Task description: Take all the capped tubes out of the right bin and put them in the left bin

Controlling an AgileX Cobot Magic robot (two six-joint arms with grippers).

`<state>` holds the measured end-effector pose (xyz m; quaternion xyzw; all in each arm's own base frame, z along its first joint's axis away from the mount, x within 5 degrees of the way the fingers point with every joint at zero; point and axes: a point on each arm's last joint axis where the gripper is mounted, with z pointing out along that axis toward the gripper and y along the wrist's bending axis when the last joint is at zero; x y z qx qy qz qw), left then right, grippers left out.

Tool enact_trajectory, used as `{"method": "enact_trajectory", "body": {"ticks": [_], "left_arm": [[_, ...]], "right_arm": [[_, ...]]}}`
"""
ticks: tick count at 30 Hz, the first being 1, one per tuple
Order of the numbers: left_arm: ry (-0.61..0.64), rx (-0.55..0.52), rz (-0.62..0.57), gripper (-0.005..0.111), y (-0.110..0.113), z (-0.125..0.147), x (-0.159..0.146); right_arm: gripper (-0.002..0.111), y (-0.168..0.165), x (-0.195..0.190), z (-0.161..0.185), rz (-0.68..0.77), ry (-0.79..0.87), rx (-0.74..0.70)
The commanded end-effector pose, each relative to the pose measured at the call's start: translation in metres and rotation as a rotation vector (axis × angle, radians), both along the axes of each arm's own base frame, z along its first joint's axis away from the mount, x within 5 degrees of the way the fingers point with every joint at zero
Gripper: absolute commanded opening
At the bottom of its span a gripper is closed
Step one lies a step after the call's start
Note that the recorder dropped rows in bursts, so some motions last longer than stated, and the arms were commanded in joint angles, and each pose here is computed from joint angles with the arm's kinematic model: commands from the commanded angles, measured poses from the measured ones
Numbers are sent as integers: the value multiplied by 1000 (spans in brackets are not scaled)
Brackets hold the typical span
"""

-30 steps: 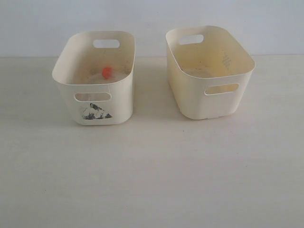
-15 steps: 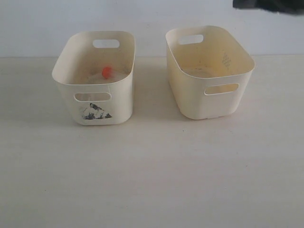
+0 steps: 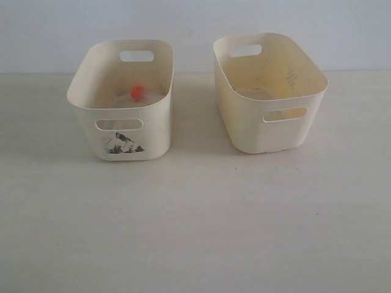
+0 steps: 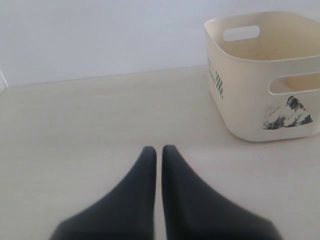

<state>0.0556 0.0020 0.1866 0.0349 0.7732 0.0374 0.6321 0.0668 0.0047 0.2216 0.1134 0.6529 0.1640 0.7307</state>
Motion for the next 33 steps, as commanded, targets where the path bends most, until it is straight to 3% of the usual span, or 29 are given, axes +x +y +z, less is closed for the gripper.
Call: {"method": "enact_trajectory", "body": {"ticks": [1,11,16,24,33], "left_arm": [[-20,-18,1,4,0,3,0],[-20,-18,1,4,0,3,0],[-20,-18,1,4,0,3,0],[-20,-18,1,4,0,3,0],[-20,-18,1,4,0,3,0]], "right_arm": [[1,-3,-11,-2,-53,-33,-70],[1,-11,-11,-22,-130,189,-79],[1,-7,-11,-28,-78,249,-66],[1,-3,-13,-39,-26,365,-162],[1,-3,-13,-39,-23,365,-152]]}}
